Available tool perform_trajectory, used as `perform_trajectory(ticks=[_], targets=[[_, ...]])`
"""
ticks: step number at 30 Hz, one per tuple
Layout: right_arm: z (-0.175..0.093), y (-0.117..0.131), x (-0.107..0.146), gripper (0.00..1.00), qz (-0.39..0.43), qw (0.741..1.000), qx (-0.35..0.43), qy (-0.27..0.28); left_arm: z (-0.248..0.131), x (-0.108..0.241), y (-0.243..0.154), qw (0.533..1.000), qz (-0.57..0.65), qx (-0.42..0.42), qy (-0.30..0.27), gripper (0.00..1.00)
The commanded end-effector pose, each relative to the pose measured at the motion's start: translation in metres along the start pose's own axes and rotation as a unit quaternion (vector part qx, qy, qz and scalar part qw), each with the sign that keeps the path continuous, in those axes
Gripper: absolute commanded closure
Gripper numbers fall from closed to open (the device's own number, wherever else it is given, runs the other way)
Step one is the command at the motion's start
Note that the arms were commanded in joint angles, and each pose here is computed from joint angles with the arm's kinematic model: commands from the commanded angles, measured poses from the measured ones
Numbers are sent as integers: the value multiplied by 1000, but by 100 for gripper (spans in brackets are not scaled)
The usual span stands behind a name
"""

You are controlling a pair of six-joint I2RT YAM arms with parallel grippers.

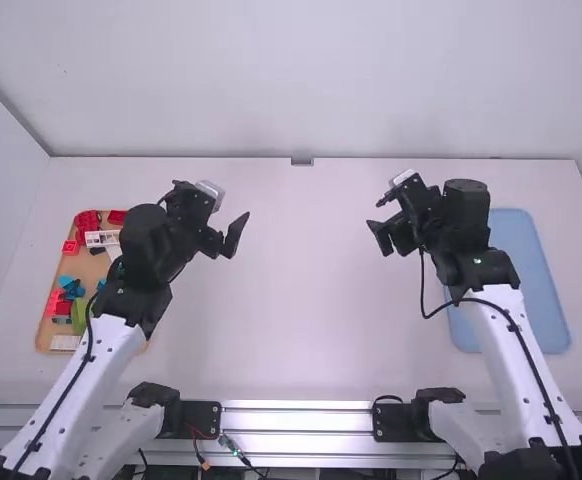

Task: Assemble lego blocks to make yellow taxi

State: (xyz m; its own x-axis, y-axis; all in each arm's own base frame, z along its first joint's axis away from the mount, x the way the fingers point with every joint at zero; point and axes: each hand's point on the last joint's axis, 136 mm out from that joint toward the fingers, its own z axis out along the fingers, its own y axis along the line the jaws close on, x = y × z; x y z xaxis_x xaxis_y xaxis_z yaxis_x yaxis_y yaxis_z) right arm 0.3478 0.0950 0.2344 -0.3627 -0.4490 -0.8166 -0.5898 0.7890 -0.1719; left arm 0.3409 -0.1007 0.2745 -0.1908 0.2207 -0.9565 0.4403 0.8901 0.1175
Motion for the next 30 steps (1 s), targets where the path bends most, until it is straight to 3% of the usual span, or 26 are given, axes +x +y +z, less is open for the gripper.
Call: perform_trajectory(ticks=[1,13,23,30], targets=[[-3,8,-13,1,-10,1000,-8,-14,-8,-13,1,1000,-7,-4,-14,1],[-38,-50,13,16,79,986,143,-42,-45,37,61,983,-105,-152,3,16],[-71,-65,25,35,153,949,251,-116,-70,85,61,972,-115,-204,8,36],[-75,-43,59,52,202,938,246,-137,-79,127,46,972,-115,-204,8,53]])
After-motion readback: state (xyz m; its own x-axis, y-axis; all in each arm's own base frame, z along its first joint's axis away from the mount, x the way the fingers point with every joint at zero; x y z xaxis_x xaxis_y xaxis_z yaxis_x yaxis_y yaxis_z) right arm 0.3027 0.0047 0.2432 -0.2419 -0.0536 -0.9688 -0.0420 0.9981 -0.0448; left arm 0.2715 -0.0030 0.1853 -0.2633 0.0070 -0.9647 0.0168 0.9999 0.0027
